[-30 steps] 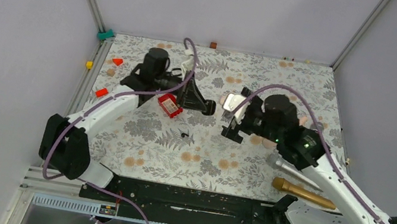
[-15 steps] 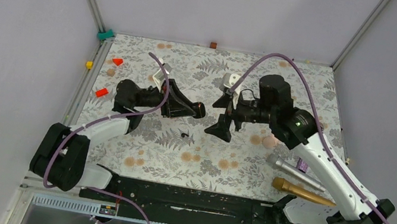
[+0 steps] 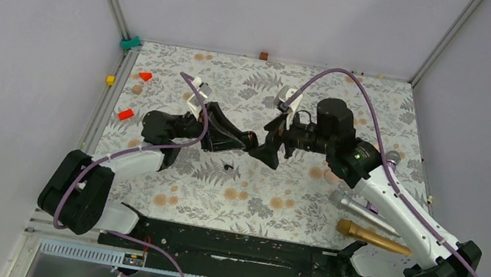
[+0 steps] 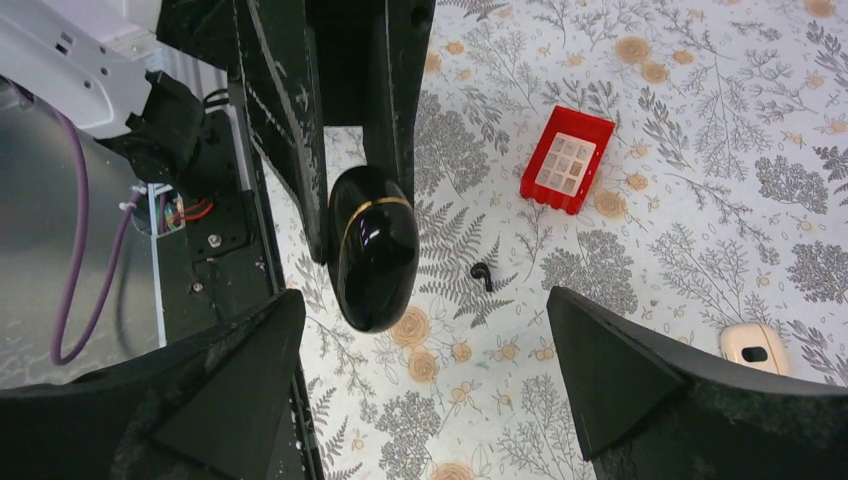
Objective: Insert the wireless bluetooth earbuds into the charging case
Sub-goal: Pick up the charging case at the center of the board, then open the charging case.
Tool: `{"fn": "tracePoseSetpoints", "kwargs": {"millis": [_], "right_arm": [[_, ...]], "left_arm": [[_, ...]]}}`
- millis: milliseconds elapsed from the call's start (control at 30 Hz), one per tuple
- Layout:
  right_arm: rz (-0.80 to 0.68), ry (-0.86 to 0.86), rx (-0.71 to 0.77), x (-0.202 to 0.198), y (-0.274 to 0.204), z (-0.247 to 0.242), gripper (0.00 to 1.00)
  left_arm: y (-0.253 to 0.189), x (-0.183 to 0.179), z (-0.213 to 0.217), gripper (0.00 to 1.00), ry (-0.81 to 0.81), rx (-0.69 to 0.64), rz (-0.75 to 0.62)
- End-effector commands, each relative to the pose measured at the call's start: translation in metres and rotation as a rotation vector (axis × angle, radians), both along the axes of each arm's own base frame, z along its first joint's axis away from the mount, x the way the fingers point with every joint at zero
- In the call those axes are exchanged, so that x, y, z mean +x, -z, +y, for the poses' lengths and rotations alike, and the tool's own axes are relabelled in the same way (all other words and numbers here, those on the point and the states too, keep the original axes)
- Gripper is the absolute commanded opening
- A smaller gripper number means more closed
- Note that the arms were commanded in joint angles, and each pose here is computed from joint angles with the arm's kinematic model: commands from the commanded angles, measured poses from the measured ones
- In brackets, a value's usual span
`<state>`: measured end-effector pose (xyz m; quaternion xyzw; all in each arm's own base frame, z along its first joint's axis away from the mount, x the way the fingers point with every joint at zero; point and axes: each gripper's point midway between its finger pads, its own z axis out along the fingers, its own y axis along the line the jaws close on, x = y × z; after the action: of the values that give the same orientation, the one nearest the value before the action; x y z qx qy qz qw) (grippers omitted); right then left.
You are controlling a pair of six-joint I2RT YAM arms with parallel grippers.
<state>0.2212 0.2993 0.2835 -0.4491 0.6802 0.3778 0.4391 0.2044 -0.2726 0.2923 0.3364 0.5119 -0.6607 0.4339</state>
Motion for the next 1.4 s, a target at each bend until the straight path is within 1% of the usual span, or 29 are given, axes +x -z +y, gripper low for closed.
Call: {"fn": "tracePoseSetpoints", "kwargs": {"millis": [0,200,400,500,600,733,800,867,1100,1233,1300,1367], "right_arm": [[-0.02,0.018,0.085,0.006,-0.02,0.006,1.0],[-0.047,0.084,0.096,0.018,-0.024,-0.005,0.99],[-0.091,0.188,0.083,0.037,-0.024,-0.022,1.0],[-0.111,0.183,0.088,0.035,-0.028,-0.024,1.0],[-0.083,0.082,0.116,0.017,-0.031,-0.018,0.99],[0.009,-0.092,0.167,-0.014,-0.033,-0.005,0.99],[0.037,-0.138,0.18,-0.021,-0.032,-0.001,0.99],[0.051,-0.142,0.176,-0.02,-0.029,0.001,1.0],[0.023,0.003,0.124,0.009,-0.015,-0.004,0.99],[-0.007,0.131,0.085,0.033,-0.008,-0.012,0.97],[-0.033,0.187,0.071,0.042,-0.008,-0.018,0.97],[-0.05,0.208,0.069,0.045,-0.01,-0.021,0.97]], "left_arm": [[-0.011,-0.004,-0.001,0.0,0.001,-0.034,-0.081],[-0.009,-0.005,0.0,0.0,0.004,-0.027,-0.088],[-0.009,-0.007,-0.001,0.0,0.014,-0.024,-0.095],[-0.008,-0.008,-0.001,0.0,0.016,-0.023,-0.097],[-0.007,-0.008,-0.002,0.0,0.015,-0.022,-0.097],[-0.007,-0.008,-0.002,0.0,0.017,-0.022,-0.097],[-0.008,-0.009,-0.002,0.0,0.018,-0.021,-0.099],[-0.008,-0.009,-0.002,0.0,0.02,-0.02,-0.102],[-0.009,-0.01,-0.003,0.0,0.023,-0.021,-0.109],[-0.009,-0.012,-0.003,0.0,0.03,-0.019,-0.112],[-0.009,-0.013,-0.003,0.0,0.032,-0.019,-0.116],[-0.008,-0.013,-0.003,0.0,0.033,-0.018,-0.114]]}}
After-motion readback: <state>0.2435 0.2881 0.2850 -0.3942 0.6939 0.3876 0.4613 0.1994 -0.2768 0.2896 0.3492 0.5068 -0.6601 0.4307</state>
